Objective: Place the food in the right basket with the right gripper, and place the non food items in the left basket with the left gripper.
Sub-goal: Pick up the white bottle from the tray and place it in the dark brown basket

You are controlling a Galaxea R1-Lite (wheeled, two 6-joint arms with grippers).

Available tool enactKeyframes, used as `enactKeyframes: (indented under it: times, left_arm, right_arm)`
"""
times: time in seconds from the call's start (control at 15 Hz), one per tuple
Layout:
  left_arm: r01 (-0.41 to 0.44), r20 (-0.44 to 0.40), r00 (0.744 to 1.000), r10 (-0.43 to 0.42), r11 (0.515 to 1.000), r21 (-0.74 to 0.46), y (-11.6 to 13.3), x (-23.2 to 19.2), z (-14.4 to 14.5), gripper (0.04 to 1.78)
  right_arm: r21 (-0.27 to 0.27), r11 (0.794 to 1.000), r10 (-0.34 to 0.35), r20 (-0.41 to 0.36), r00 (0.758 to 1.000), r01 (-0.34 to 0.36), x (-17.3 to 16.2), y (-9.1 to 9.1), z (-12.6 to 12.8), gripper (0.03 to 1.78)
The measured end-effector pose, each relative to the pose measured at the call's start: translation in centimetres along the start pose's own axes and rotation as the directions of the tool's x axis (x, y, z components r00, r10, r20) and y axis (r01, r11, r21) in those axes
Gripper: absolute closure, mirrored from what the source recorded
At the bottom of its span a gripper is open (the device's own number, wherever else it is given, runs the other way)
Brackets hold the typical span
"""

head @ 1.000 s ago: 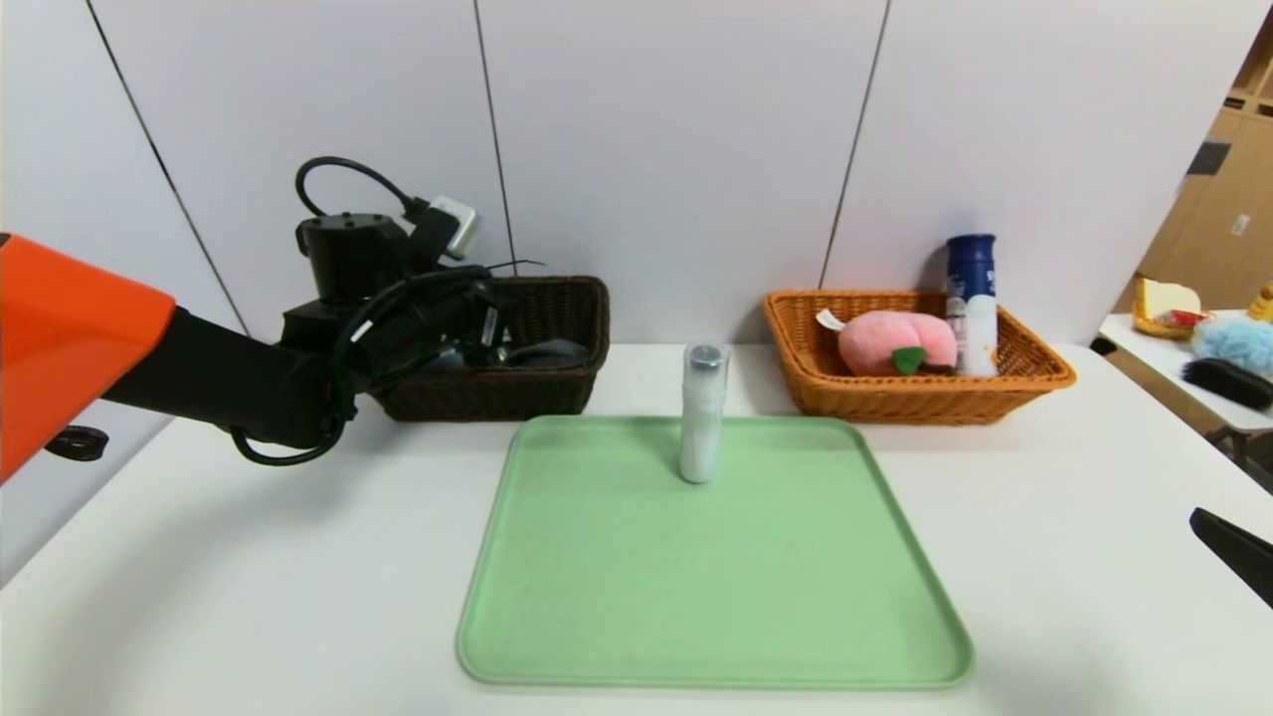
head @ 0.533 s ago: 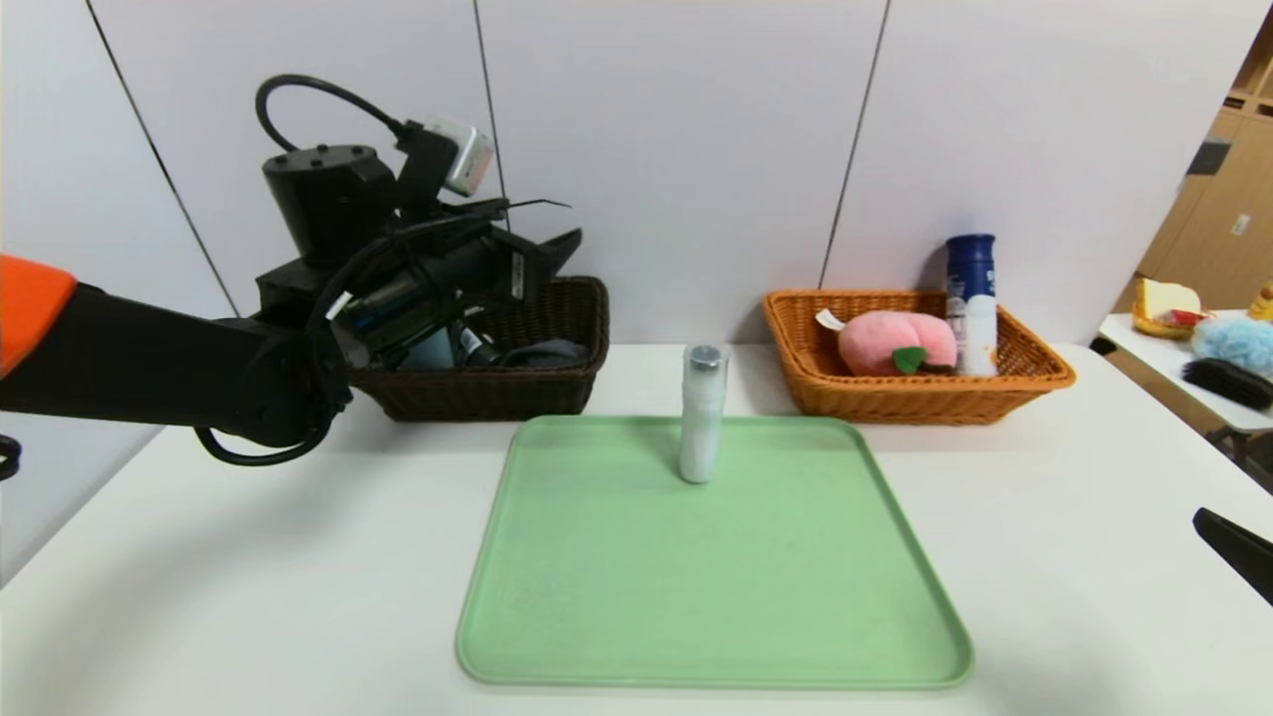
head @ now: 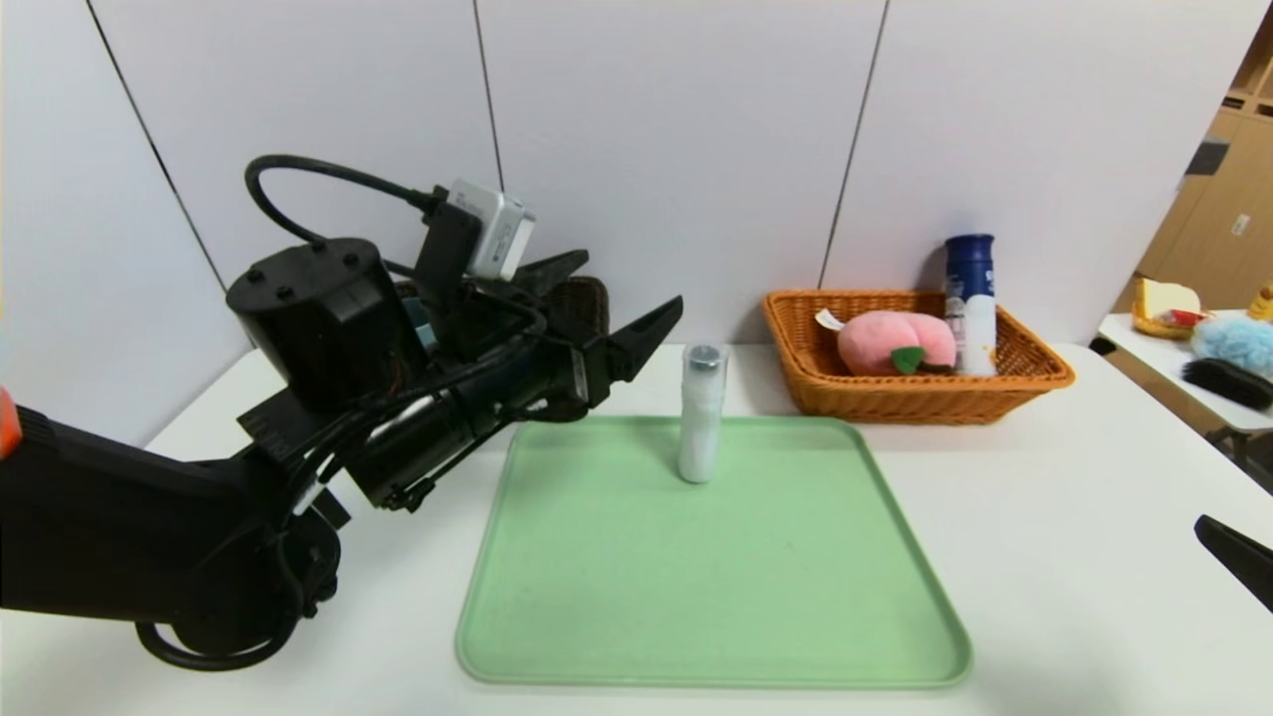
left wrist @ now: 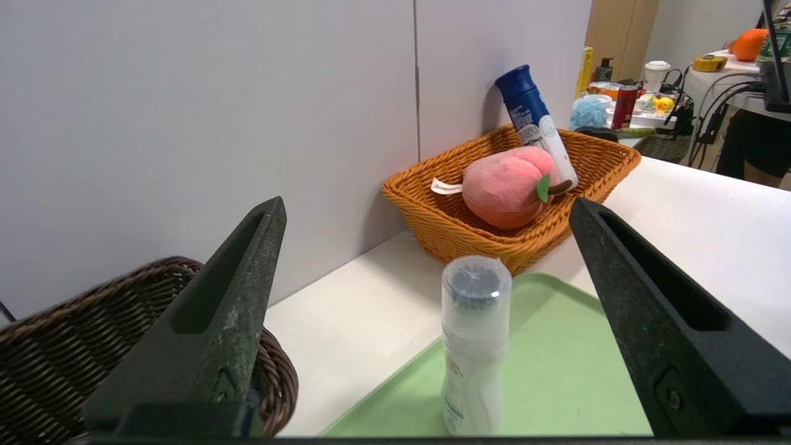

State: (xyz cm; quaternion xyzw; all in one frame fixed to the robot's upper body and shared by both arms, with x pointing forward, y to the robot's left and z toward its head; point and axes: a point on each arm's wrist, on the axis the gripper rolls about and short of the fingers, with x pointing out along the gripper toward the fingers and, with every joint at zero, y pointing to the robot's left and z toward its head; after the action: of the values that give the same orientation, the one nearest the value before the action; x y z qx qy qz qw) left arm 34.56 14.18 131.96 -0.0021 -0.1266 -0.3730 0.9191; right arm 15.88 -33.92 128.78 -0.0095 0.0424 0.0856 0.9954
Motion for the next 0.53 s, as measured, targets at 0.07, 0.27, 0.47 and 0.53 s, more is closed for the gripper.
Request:
enactKeyframes:
  times: [0.07, 0.27, 0.47, 0.53]
  left_arm:
    - [0.015, 0.012, 1.000, -0.015, 1.000, -0.007, -0.6, -0.2, -0.4, 0.19]
    - [0.044, 0.018, 0.999, -0.044, 0.999, -0.013, -1.9, -0.5, -2.3, 0.17]
    - [0.016, -0.002, 1.000, -0.016, 1.000, -0.016, -2.6, 0.0, -5.3, 0.15]
    - [0.015, -0.035, 0.999, -0.016, 1.000, -0.021, -3.0, 0.3, -6.6, 0.15]
  right_arm:
    - [0.000, 1.000, -0.001, 0.000, 1.000, 0.001, 0.0, 0.0, 0.0, 0.11]
    - [0.001, 1.000, -0.001, -0.002, 1.000, 0.001, 0.0, 0.0, -0.1, 0.11]
    - [0.003, 1.000, -0.003, -0.002, 1.000, 0.003, 0.0, 0.0, -0.1, 0.11]
    - [0.006, 1.000, -0.002, -0.007, 1.000, 0.002, 0.0, 0.0, -0.3, 0.11]
